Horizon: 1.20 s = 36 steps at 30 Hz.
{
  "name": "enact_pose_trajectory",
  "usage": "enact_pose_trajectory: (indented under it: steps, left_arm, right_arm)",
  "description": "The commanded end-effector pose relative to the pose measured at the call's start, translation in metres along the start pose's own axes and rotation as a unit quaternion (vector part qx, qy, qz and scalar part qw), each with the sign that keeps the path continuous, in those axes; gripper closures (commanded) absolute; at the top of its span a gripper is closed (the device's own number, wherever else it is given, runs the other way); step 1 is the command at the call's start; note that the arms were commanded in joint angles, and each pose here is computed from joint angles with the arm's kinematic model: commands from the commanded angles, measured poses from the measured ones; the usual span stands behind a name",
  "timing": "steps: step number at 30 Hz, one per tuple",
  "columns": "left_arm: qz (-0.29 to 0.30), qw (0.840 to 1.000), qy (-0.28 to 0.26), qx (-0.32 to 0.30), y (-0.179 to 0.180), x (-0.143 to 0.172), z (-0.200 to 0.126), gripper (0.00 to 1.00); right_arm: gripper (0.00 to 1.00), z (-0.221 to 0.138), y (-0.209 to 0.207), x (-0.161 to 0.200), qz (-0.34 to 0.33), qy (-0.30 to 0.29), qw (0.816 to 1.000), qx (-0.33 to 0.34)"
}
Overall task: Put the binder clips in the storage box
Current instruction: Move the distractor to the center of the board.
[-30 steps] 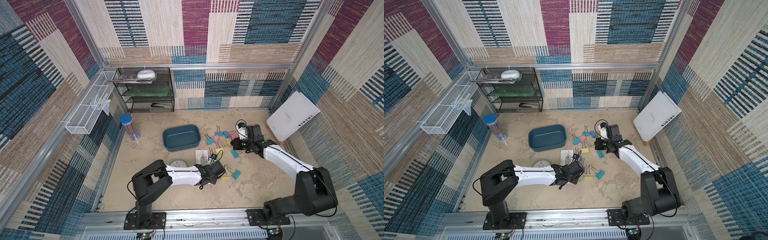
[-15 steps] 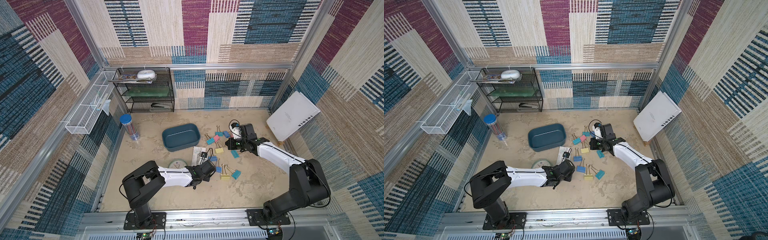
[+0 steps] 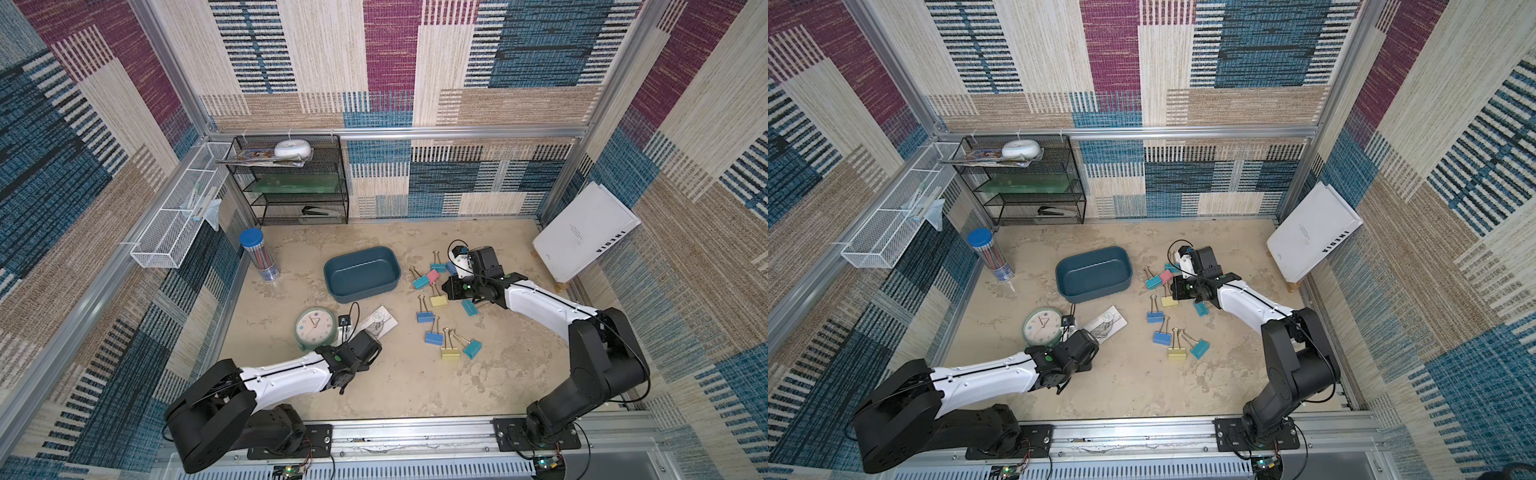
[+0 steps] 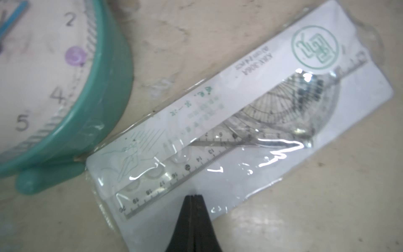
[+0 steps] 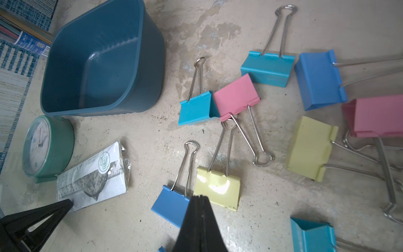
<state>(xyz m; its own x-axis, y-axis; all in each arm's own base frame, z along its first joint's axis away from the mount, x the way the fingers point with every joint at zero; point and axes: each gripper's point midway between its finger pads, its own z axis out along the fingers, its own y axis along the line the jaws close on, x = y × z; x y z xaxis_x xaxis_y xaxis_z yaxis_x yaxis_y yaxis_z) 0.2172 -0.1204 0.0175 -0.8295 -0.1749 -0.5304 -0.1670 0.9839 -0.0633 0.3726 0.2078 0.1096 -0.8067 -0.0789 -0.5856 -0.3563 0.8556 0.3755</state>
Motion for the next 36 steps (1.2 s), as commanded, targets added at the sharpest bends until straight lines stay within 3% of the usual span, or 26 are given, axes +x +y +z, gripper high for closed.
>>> enact_pose_trajectory:
  steps: [1,7,10,11,12,15,17,19,22,25,30,36]
  left_arm:
    - [-0.043,0.997,0.027,-0.059,0.050,0.014,-0.005,1.00]
    - [-0.110,0.992,-0.021,-0.051,0.070,0.002,-0.016,1.00]
    - [-0.086,0.994,-0.034,0.060,0.025,-0.014,-0.022,1.00]
    - [-0.075,0.991,-0.039,0.100,0.005,-0.017,-0.028,0.96]
    - [-0.055,0.990,-0.044,0.124,-0.011,-0.020,-0.036,0.85]
    - [0.008,0.982,-0.058,0.181,-0.057,-0.031,-0.060,0.64]
    - [0.038,0.970,-0.042,0.238,-0.093,-0.031,-0.068,0.45]
    - [0.069,0.965,-0.017,0.252,-0.113,-0.024,-0.063,0.35]
    - [0.100,0.960,0.021,0.260,-0.135,-0.013,-0.054,0.24]
    - [0.115,0.958,0.065,0.255,-0.146,0.002,-0.041,0.22]
    - [0.105,0.971,0.104,0.189,-0.141,0.011,-0.014,0.19]
    - [0.072,0.985,0.084,0.133,-0.123,-0.004,0.007,0.21]
  right_arm:
    - [1.00,0.004,0.007,-0.002,-0.009,-0.001,1.000,-0.008]
    - [1.00,0.007,0.012,0.003,-0.015,0.006,1.000,-0.011]
    - [1.00,0.010,0.023,0.006,-0.023,0.011,0.999,-0.028]
    - [1.00,0.012,0.028,0.006,-0.027,0.012,0.999,-0.033]
    - [1.00,0.014,0.032,0.007,-0.030,0.014,0.999,-0.036]
    - [1.00,0.024,0.040,0.014,-0.033,0.030,0.998,-0.051]
    - [1.00,0.029,0.040,0.018,-0.032,0.039,0.997,-0.050]
    - [0.96,0.032,0.039,0.019,-0.033,0.046,0.997,-0.047]
    - [0.77,0.028,0.039,0.017,-0.041,0.045,0.997,-0.043]
    - [0.67,0.023,0.038,0.012,-0.051,0.041,0.997,-0.035]
    - [0.62,0.021,0.037,0.007,-0.061,0.041,0.997,-0.026]
    - [0.62,0.020,0.039,0.001,-0.063,0.032,0.997,-0.027]
